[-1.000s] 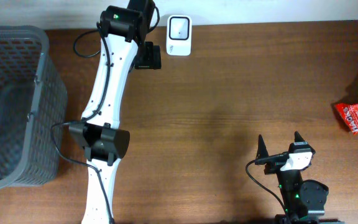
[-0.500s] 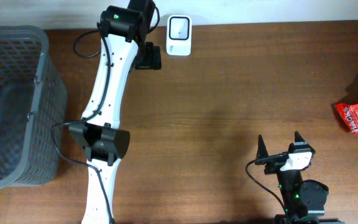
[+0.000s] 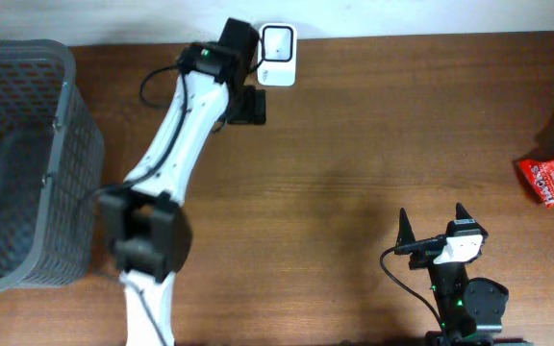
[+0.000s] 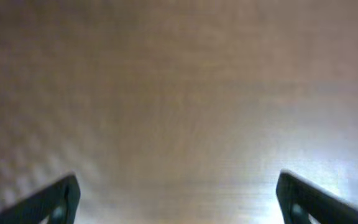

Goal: Scan the item barcode

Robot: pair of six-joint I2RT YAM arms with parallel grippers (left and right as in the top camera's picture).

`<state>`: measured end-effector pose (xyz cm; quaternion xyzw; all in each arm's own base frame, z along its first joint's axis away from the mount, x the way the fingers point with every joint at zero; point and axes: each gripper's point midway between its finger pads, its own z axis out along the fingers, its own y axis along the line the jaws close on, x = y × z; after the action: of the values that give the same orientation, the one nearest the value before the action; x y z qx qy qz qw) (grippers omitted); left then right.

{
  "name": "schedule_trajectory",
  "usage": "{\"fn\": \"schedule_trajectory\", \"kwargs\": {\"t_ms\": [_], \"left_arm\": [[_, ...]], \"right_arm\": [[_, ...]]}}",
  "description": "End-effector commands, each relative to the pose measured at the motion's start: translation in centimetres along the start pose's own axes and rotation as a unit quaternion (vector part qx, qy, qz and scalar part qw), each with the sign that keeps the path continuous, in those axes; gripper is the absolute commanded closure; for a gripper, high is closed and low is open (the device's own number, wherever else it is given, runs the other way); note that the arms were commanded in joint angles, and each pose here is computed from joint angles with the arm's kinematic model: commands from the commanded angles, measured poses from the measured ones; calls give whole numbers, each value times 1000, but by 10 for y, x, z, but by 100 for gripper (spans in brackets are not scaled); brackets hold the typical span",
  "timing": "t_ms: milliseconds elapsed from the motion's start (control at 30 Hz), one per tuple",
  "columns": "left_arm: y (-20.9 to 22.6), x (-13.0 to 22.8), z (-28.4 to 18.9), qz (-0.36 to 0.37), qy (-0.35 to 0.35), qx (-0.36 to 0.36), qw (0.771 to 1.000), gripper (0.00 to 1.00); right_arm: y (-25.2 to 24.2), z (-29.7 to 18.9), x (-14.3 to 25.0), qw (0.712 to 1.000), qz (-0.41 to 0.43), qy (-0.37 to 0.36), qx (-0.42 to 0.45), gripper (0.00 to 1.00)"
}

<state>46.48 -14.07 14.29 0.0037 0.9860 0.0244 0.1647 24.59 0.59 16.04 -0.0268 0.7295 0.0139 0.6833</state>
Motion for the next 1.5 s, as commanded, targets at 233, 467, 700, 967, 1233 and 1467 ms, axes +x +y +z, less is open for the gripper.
{"fn": "schedule_trajectory", "kwargs": {"t_ms": [233,467,700,967,1233,1467], "left_arm": [[39,91,-69,3,-209,62,976,1],[61,155,-76,-7,-272,83,959,1],[78,194,-94,-28,-387,114,915,1],[86,205,-90,-47,-456,146,876,1],[93,206,-89,-57,-545,168,820,1],[110,206,-79,-65,-539,119,831,1]], "right_arm": [[1,0,2,1000,1,2,0,1],[1,0,2,1000,1,2,0,2],[1,0,2,1000,1,2,0,2],[1,0,2,1000,1,2,0,2],[1,0,2,1000,1,2,0,2],[1,0,2,1000,1,2,0,2]]}}
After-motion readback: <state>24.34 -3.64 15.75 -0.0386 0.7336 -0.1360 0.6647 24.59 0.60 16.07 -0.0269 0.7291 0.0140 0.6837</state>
